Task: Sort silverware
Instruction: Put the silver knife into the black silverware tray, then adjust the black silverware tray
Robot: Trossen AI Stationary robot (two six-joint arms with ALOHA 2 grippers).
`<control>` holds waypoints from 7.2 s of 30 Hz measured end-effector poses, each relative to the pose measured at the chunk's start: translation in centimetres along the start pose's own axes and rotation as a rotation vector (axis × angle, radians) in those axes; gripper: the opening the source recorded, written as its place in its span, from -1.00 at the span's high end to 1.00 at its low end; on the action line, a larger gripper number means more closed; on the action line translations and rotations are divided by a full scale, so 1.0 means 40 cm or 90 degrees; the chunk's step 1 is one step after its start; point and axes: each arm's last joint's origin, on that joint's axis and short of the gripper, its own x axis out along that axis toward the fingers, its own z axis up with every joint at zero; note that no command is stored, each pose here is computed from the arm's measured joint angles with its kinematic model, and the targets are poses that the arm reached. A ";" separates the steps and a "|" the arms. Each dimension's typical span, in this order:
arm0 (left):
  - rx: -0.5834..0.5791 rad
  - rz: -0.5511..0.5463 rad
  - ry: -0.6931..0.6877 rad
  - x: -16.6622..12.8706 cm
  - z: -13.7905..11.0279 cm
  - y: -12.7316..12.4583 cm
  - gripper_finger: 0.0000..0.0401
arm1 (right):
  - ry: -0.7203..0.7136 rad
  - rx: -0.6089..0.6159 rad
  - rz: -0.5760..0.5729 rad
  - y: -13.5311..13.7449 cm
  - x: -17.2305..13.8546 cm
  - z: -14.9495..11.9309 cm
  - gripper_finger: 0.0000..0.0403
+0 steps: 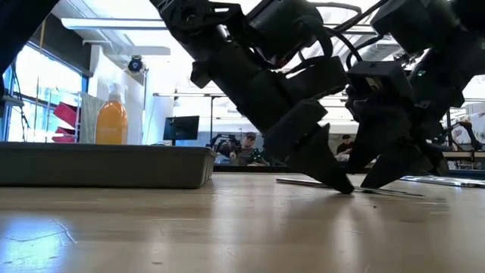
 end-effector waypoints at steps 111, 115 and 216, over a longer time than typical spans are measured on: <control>-0.246 0.092 0.321 -0.604 -0.313 -0.015 1.00 | -0.289 -0.360 0.040 0.113 -0.302 -0.047 0.16; -0.235 0.104 0.321 -0.582 -0.354 -0.012 1.00 | -0.294 -0.351 0.038 0.114 -0.300 -0.039 0.16; -0.422 0.083 0.333 -0.598 -0.415 -0.133 0.40 | -0.151 -0.432 -0.063 0.297 0.193 0.383 0.58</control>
